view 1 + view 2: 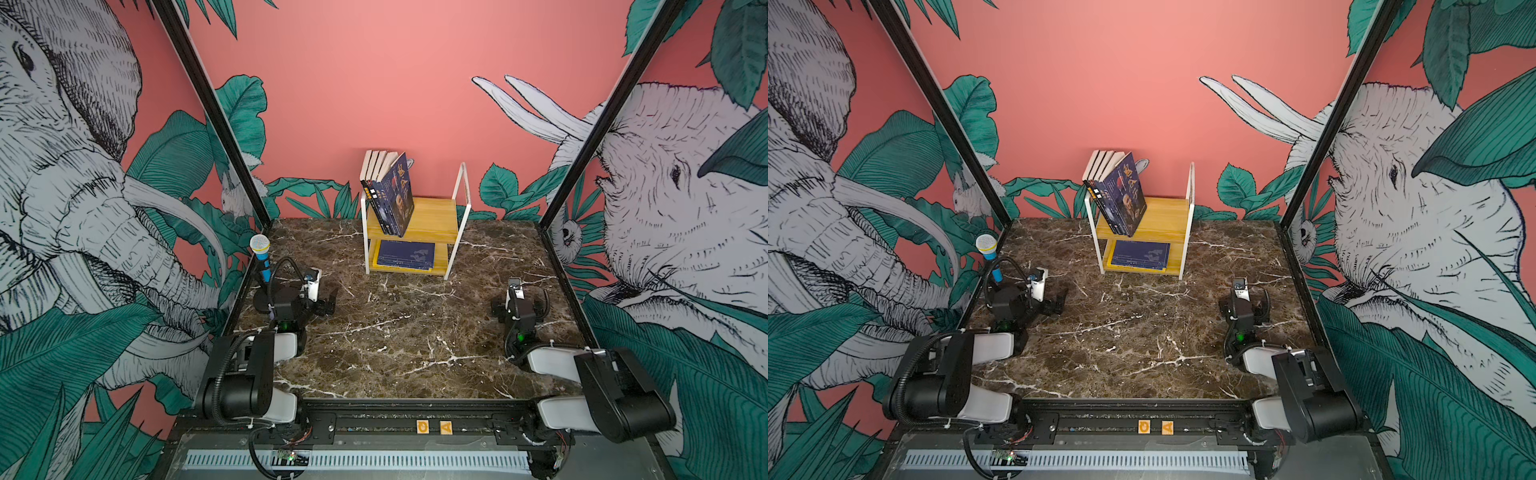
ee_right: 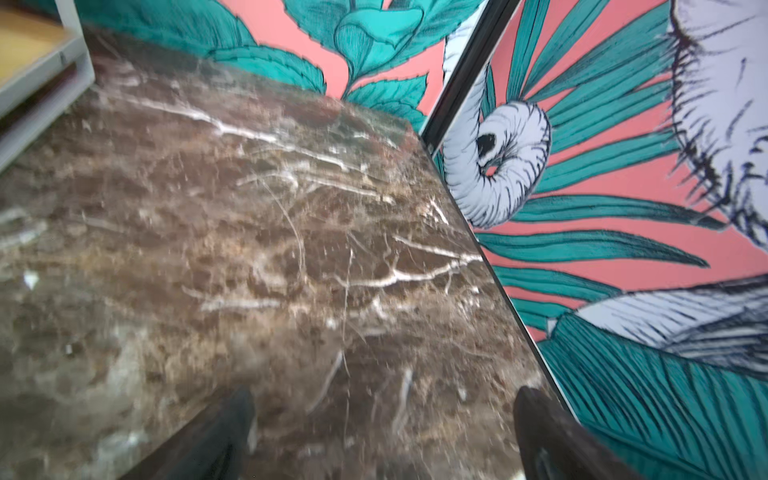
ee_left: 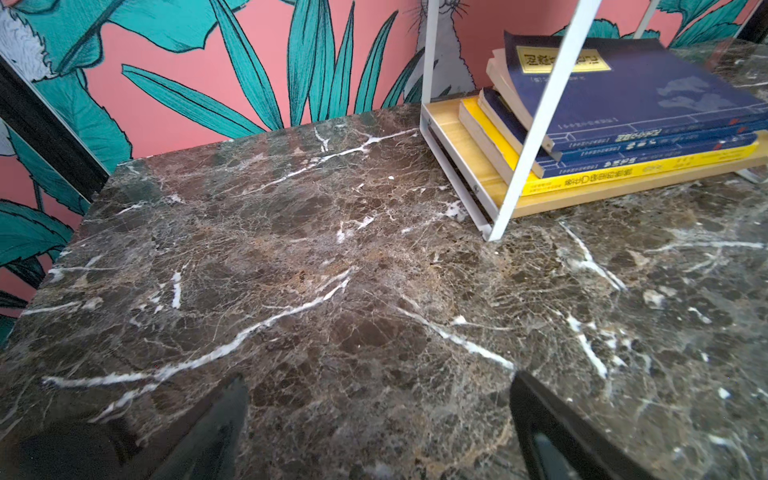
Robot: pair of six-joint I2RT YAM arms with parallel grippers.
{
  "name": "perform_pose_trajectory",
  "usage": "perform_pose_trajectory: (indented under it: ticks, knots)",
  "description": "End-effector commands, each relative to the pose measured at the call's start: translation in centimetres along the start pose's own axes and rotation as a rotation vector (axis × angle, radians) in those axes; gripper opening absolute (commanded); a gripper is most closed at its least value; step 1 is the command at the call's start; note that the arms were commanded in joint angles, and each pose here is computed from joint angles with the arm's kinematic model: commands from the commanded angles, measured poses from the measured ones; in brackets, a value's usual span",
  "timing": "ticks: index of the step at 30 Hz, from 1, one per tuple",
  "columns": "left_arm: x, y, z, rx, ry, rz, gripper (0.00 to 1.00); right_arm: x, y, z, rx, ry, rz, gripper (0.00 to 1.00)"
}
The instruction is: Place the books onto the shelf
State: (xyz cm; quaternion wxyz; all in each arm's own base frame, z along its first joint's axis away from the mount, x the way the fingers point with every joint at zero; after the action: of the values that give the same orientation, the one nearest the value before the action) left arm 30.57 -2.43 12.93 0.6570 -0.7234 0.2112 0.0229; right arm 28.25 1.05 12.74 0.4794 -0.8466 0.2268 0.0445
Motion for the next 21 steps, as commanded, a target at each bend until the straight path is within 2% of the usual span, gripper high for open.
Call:
perform_pose_trajectory:
  ticks: [1,8,10,12,15,21]
  knots:
    - [0.1,-0.4,0.4,0.018,-0.077,-0.071,0.99,0.8,-1.7,-0.3,0.065,0.02,-0.117,1.0]
    - [0.4,0.4,0.9,0.0,-0.157,-0.066,0.99,2.1,-0.6,-0.2,0.11,-0.023,-0.075,1.0]
    - [0.7,0.3,1.4,-0.023,-0.202,-0.073,1.0,2.5,-0.3,-0.2,0.122,0.004,-0.109,1.0]
    - [0.9,0.2,1.7,-0.037,-0.228,-0.05,1.0,2.8,-0.1,-0.1,0.113,-0.031,-0.035,1.0]
    - [2.0,-0.2,2.1,-0.049,-0.248,0.012,1.0,3.9,-0.1,-0.9,0.164,-0.043,-0.017,0.99]
    - [2.0,-0.2,1.8,-0.036,-0.256,0.009,0.99,3.9,-0.2,-1.0,0.169,-0.04,-0.019,0.99]
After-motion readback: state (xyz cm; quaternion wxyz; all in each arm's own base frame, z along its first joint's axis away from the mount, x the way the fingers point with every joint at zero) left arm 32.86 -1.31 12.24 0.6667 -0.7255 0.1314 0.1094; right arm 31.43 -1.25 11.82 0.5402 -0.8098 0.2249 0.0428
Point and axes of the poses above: each gripper's point midway between its finger pads, its own x axis out along the fingers, its own z axis along the line the jaws close on, y = z × x, the point moved 8 cm from there along -x, back along the fingers, and after that the axes turned 14 degrees about -x, right-handed, at the moved point
